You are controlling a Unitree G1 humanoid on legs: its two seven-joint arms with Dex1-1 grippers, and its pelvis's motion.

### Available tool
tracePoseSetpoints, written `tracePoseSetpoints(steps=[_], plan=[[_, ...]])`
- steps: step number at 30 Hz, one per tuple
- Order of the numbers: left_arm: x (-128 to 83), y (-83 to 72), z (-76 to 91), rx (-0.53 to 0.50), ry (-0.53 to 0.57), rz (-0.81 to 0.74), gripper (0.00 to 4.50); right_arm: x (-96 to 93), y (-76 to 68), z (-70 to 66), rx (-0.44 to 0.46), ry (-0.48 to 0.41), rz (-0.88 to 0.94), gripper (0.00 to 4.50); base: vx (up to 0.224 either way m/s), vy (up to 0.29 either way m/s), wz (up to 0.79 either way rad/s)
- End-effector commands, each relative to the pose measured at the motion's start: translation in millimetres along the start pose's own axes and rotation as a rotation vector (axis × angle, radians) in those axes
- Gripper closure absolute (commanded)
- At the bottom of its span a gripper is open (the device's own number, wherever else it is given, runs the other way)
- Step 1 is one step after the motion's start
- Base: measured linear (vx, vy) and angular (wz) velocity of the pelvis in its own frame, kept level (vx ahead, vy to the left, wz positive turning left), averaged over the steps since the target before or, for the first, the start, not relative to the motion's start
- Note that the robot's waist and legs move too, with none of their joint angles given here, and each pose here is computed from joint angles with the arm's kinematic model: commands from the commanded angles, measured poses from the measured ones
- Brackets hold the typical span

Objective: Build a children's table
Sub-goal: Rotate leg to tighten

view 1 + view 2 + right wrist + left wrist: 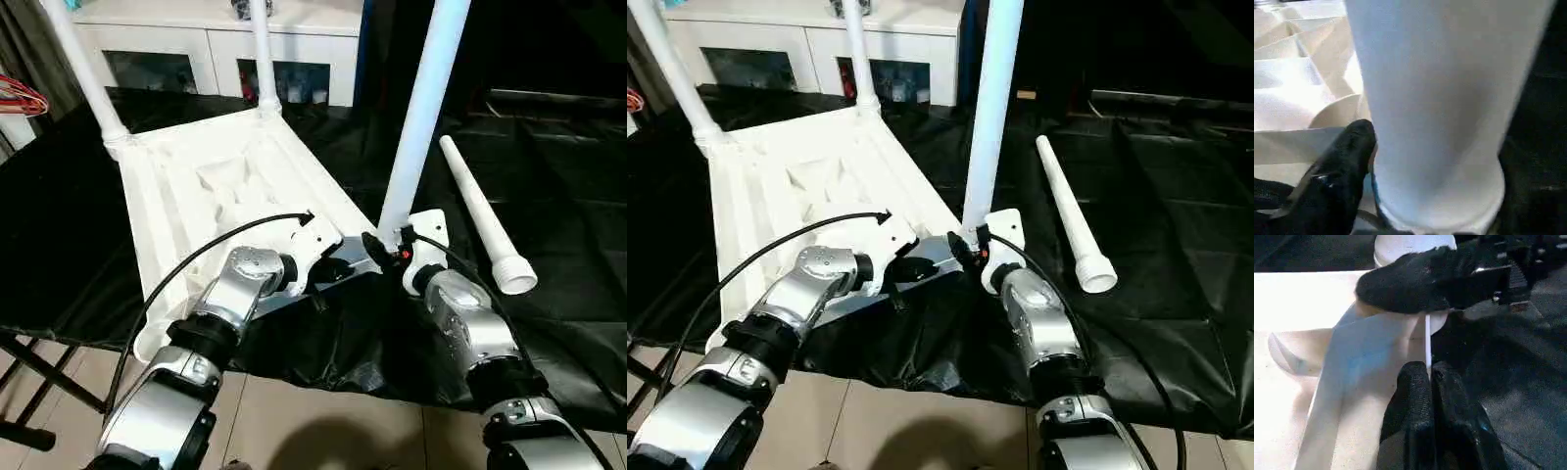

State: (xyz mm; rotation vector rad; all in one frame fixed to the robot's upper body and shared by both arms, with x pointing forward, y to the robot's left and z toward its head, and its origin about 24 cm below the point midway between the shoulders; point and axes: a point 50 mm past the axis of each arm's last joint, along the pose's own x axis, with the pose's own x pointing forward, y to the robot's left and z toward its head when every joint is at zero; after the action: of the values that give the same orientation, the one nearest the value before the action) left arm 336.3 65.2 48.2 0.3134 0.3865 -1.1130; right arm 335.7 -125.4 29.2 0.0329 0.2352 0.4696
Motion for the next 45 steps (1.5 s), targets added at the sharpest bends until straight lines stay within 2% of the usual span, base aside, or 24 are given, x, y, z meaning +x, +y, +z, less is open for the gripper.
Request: tracePoseSetpoints(steps=[1,5,9,21,24,25,29,36,38,43,45], plan=[[9,-17.4,27.0,0.097,-0.109,-0.139,4.50,3.7,29.2,-18.0,-0.024,0.093,0.194,0.73,0.000,0.000,0.00],[2,-18.3,23.4,0.115,-0.113,-0.194,4.50,-3.8,23.8,-16.5,-0.060,0.096,0.268,0.61,0.000,0.000,0.00],[-11,-14.8,13.1,0.137,-0.079,-0.279,4.50,-26.1,12.0,-11.9,-0.137,0.110,0.472,0.61,0.000,0.000,0.00],[-36,-4.5,2.0,0.145,-0.037,-0.422,4.50,-65.1,3.5,-2.8,-0.192,0.169,0.807,0.61,0.000,0.000,0.00],[-40,-3.5,0.1,0.148,-0.025,-0.442,4.50,-68.1,3.7,-3.8,-0.196,0.191,0.833,0.61,0.000,0.000,0.00],[-40,-3.5,-0.2,0.149,-0.024,-0.448,4.50,-68.9,3.8,-3.9,-0.198,0.195,0.838,0.87,0.000,0.000,0.00],[-44,-3.5,-2.9,0.159,-0.004,-0.477,4.50,-69.9,5.6,-5.1,-0.189,0.202,0.850,0.99,0.000,0.000,0.00],[-44,-3.5,-3.0,0.159,-0.004,-0.477,4.50,-69.9,5.6,-5.1,-0.189,0.202,0.850,0.99,0.000,0.000,0.00],[-44,-3.7,-3.7,0.157,-0.004,-0.475,4.50,-69.8,7.5,-5.5,-0.181,0.200,0.856,1.28,0.000,0.000,0.00],[-38,-1.0,0.4,0.126,-0.050,-0.380,4.50,-66.2,12.8,-11.5,-0.140,0.181,0.801,1.66,0.000,0.000,0.00],[-36,-0.1,2.0,0.117,-0.059,-0.355,4.50,-64.8,12.9,-12.7,-0.135,0.179,0.779,1.68,0.000,0.000,0.00]])
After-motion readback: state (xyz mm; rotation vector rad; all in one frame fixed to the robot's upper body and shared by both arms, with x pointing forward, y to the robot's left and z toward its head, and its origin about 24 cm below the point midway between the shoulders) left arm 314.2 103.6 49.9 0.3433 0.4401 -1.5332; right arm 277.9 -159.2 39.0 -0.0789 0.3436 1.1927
